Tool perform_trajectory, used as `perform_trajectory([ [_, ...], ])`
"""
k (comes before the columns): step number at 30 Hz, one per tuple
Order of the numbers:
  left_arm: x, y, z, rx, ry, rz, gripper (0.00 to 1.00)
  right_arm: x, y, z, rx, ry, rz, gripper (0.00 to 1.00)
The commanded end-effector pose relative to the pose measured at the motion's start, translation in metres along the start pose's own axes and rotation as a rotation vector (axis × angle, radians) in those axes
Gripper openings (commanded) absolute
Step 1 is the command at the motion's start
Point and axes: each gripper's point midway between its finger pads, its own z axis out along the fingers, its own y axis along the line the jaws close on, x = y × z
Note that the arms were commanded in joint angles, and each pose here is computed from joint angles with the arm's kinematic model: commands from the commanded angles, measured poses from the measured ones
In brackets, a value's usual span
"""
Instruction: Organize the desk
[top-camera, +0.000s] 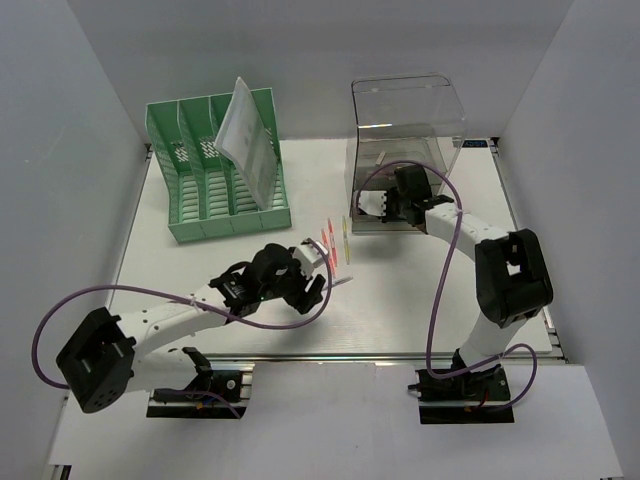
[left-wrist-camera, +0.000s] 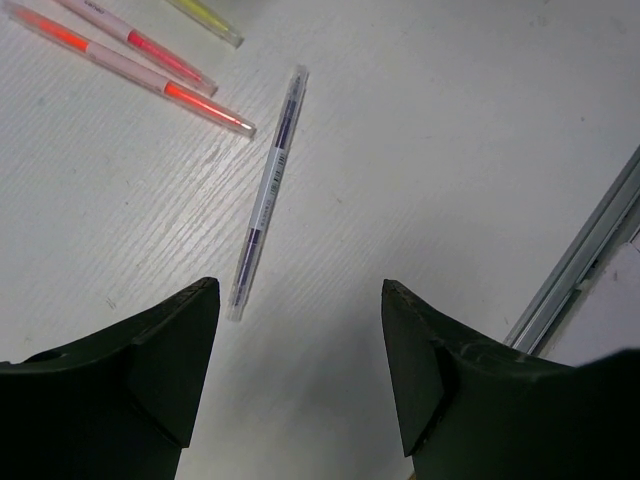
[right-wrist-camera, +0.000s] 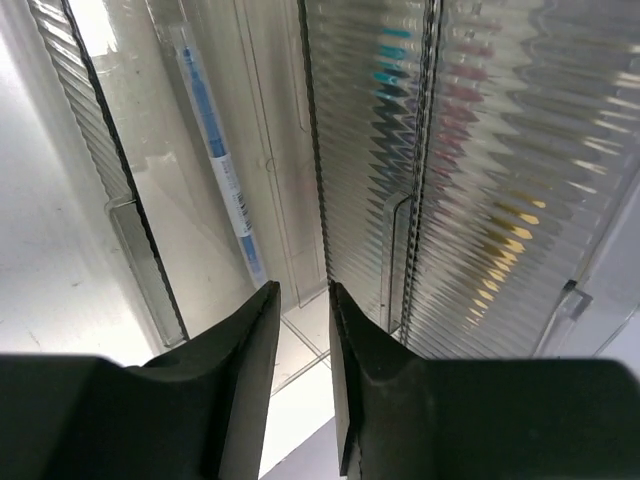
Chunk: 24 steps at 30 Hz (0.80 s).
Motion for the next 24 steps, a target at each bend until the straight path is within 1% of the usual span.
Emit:
perform_trajectory([
  [1,-0.021,0.002,0.001,-0.040,-0.035,0.001,0.75,-0.006,-0.025,-0.018,0.076,-0.036,0.025,0.32],
  [3,-0.021,0.003,0.003,-0.055,-0.020,0.003,0.75,-0.007,-0.025,-0.028,0.067,-0.051,0.080,0.31],
  [4,-0.023,0.004,0.002,-0.064,-0.019,0.002,0.74,-0.014,-0.031,-0.044,0.090,-0.082,0.120,0.29],
  [5,-0.025,0.006,0.002,-0.083,-0.013,0.009,0.74,-0.029,-0.021,-0.054,0.037,-0.182,0.248,0.27],
  [6,-0.028,0.006,0.002,-0.084,-0.016,0.007,0.73,-0.042,-0.030,-0.085,0.055,-0.264,0.320,0.15],
  [7,-0.027,0.013,0.000,-0.136,-0.009,0.010,0.72,-0.055,-0.025,-0.102,0.019,-0.345,0.399,0.11],
  [8,-0.030,0.014,0.000,-0.147,-0.011,0.009,0.72,-0.077,-0.010,-0.120,-0.074,-0.457,0.585,0.09],
  [9,-0.032,0.016,0.002,-0.157,-0.008,0.010,0.71,-0.080,-0.011,-0.147,-0.069,-0.515,0.652,0.06],
  [10,-0.032,0.015,0.002,-0.161,0.004,0.018,0.70,-0.088,0.008,-0.155,-0.139,-0.555,0.689,0.06],
  [11,-0.031,0.018,0.004,-0.181,0.017,0.017,0.69,-0.099,0.026,-0.168,-0.237,-0.617,0.760,0.06],
  [12,-0.034,0.019,0.008,-0.188,0.029,0.017,0.69,-0.103,0.034,-0.183,-0.255,-0.656,0.770,0.07],
  [13,-0.032,0.017,0.010,-0.188,0.052,0.022,0.68,-0.106,0.051,-0.186,-0.316,-0.681,0.805,0.12],
  [14,-0.034,0.019,0.015,-0.199,0.065,0.020,0.68,-0.111,0.061,-0.195,-0.353,-0.712,0.827,0.27],
  [15,-0.030,0.020,0.017,-0.205,0.090,0.019,0.68,-0.110,0.066,-0.197,-0.370,-0.731,0.840,0.35],
  [16,-0.028,0.019,0.019,-0.208,0.104,0.027,0.68,-0.111,0.072,-0.203,-0.401,-0.776,0.845,0.42],
  [17,-0.026,0.020,0.021,-0.216,0.121,0.028,0.68,-0.110,0.082,-0.208,-0.406,-0.802,0.841,0.46],
  [18,-0.025,0.018,0.026,-0.213,0.139,0.032,0.68,-0.104,0.081,-0.209,-0.379,-0.816,0.836,0.53],
  [19,-0.020,0.019,0.026,-0.218,0.165,0.033,0.69,-0.105,0.085,-0.213,-0.384,-0.839,0.833,0.56],
  [21,-0.015,0.017,0.030,-0.218,0.195,0.044,0.69,-0.104,0.094,-0.216,-0.391,-0.857,0.846,0.57],
  [22,-0.012,0.018,0.035,-0.222,0.221,0.046,0.69,-0.101,0.095,-0.216,-0.390,-0.869,0.856,0.56],
  [24,-0.008,0.015,0.039,-0.216,0.245,0.059,0.69,-0.093,0.100,-0.211,-0.372,-0.861,0.872,0.50],
])
